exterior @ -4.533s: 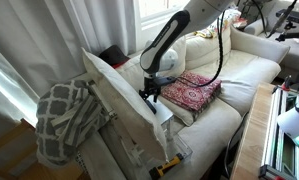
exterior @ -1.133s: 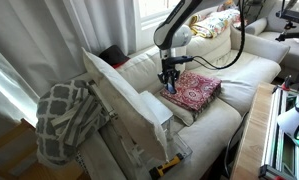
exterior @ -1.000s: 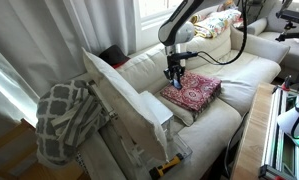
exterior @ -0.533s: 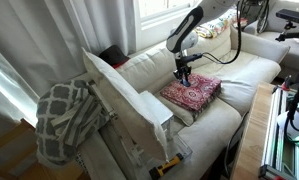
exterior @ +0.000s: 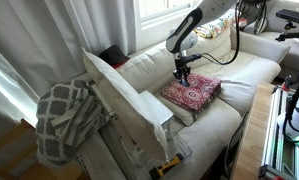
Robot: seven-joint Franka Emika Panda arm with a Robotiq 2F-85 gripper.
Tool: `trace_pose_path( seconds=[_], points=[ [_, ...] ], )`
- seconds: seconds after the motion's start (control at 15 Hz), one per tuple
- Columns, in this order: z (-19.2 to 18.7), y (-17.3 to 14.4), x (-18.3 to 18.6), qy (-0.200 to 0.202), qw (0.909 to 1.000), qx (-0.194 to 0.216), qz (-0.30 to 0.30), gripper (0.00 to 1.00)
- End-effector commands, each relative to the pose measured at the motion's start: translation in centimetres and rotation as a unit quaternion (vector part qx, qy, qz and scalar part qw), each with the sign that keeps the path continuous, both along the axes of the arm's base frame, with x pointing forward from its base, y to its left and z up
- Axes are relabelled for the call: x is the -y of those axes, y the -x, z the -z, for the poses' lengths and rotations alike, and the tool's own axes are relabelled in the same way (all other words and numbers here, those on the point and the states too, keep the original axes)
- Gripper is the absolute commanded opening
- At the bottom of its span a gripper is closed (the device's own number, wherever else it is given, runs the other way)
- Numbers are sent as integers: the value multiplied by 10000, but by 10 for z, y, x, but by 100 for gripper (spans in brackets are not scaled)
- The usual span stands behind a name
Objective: Put the white pillow against the backrest of the white chair, remove the black remote from the chair and put it on the maroon blanket
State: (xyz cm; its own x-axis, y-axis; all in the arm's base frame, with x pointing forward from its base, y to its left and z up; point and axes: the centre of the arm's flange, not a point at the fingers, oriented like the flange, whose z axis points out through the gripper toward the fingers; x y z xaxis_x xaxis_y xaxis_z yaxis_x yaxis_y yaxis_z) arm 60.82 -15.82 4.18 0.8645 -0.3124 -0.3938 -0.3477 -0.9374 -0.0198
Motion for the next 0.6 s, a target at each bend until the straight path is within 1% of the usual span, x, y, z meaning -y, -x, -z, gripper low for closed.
trace_pose_path(
  seconds=[0.0, 0.13, 0.2, 0.27, 0.33, 0.4, 0.53],
  points=[
    [0, 0, 0, 0, 10000, -1, 0, 42],
    [0, 0, 0, -1, 10000, -3, 0, 42],
    [7, -6, 8, -37, 9999, -22, 114, 17],
    [15, -13, 18, -103, 9999, 1, 73, 17],
    [25, -19, 27, -216, 9996, -16, -183, 17],
    [32, -22, 34, -266, 9992, -44, -288, 17],
    [51, -24, 46, -317, 9980, 47, -537, 17]
  ],
)
